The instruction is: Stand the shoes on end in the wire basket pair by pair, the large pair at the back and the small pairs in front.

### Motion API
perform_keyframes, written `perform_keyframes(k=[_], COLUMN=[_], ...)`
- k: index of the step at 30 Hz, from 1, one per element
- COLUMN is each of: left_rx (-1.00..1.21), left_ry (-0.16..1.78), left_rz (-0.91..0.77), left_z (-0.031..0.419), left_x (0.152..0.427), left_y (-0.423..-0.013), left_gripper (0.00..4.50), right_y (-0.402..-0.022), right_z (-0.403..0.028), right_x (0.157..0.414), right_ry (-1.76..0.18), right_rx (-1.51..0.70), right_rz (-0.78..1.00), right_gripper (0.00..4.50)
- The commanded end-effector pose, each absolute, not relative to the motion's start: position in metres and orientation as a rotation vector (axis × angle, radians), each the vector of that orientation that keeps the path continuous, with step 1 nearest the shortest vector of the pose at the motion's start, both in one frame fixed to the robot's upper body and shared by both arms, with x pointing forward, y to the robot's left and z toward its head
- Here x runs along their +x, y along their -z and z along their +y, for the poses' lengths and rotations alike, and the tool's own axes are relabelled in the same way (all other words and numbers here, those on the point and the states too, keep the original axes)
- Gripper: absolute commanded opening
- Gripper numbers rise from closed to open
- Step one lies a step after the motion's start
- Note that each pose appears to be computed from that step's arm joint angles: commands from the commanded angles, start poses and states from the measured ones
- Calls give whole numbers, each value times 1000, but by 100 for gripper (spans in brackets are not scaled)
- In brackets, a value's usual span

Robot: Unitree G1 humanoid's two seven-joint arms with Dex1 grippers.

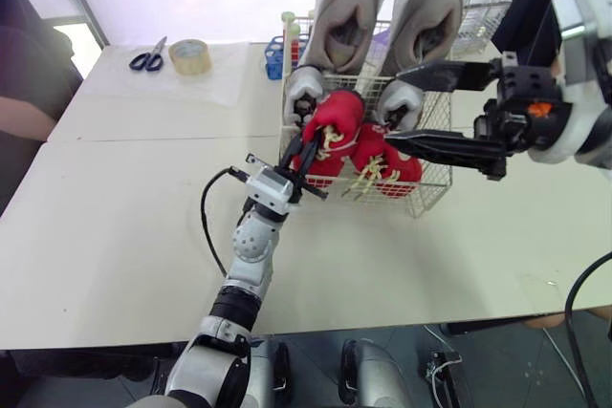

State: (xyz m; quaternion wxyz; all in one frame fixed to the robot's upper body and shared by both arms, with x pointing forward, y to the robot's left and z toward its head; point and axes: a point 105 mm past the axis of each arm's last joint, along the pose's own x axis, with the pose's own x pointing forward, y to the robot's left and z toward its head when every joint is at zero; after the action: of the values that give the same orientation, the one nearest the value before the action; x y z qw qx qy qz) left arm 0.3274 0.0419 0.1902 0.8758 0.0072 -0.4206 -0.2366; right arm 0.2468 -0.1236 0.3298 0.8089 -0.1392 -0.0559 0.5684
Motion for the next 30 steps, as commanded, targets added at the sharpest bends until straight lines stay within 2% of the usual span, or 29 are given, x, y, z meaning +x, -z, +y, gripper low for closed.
perform_keyframes(k=[1, 2, 5, 11, 12, 18, 23, 27, 30], left_rx=[28, 35, 56, 117, 122, 136, 111, 71, -4], left_ry=[457, 457, 460, 465, 465, 493, 566, 627, 708], left_rz=[-714, -705, -687, -703, -713, -763, -737, -656, -517], left_z=[54, 55, 62, 75, 79, 95, 109, 116, 122], left_x=[339, 338, 335, 330, 329, 320, 305, 294, 286], left_y=[-154, -151, -144, -147, -151, -179, -203, -208, -211], left_gripper=[5, 5, 120, 431, 446, 446, 446, 446, 446], right_y=[-341, -341, -341, -341, -340, -336, -331, -327, -323], right_z=[-122, -121, -120, -119, -120, -126, -136, -141, -153], right_x=[242, 242, 243, 245, 246, 248, 250, 253, 257], right_ry=[-1212, -1213, -1214, -1213, -1213, -1194, -1172, -1163, -1115], right_rx=[-338, -339, -340, -338, -337, -324, -307, -306, -309], right_rz=[-168, -169, -174, -180, -180, -172, -160, -153, -133], right_gripper=[450, 450, 450, 450, 450, 450, 450, 450, 450])
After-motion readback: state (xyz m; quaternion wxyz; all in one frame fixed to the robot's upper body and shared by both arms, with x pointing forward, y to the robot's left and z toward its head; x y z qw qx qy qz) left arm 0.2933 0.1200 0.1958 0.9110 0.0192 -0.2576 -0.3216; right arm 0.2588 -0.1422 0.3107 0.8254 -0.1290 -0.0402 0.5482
